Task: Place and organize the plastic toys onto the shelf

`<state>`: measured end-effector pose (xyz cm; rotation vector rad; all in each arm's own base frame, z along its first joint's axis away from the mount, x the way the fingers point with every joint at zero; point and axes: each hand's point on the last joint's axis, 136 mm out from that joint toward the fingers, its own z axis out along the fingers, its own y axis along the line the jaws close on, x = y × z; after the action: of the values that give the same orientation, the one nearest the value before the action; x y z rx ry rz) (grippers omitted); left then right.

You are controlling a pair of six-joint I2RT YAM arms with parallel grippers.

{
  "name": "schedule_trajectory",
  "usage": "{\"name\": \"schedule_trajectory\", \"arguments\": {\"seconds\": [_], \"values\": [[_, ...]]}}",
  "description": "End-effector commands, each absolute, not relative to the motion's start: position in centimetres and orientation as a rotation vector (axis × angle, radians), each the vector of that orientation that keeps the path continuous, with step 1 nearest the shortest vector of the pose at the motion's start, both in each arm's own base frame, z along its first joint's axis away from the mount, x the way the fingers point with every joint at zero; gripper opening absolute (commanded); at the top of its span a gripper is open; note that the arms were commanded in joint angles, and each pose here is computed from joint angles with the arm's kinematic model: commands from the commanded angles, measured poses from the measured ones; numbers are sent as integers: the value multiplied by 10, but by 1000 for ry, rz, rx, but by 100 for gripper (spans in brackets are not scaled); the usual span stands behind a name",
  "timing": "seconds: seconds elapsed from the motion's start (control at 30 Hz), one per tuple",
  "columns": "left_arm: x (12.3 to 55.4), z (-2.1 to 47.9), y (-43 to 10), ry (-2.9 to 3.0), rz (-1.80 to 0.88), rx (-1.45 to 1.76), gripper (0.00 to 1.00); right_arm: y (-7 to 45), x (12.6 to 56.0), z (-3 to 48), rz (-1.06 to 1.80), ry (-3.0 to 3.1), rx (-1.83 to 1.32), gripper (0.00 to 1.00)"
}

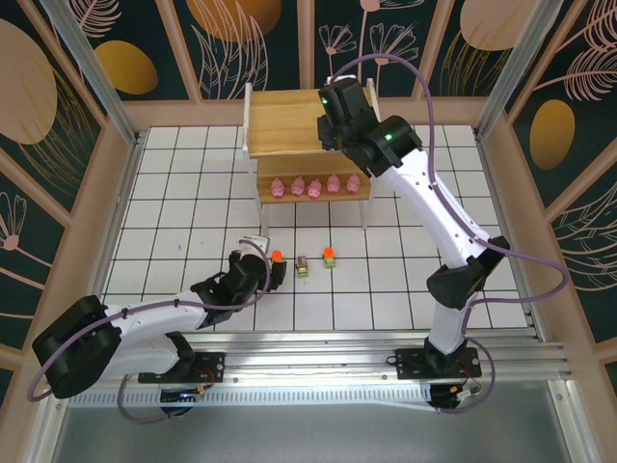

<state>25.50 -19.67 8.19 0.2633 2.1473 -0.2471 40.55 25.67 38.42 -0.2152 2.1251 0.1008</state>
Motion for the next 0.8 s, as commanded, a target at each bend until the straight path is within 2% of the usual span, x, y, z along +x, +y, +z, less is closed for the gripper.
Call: {"name": "schedule_trajectory", "arguments": {"seconds": [0.0, 0.77], "values": [[261, 93, -198, 2121, -246, 239, 85, 256, 414, 378, 73, 2134, -236, 28], [262, 94, -198, 2120, -245, 238, 85, 261, 422, 384, 93, 2124, -243, 37]]}}
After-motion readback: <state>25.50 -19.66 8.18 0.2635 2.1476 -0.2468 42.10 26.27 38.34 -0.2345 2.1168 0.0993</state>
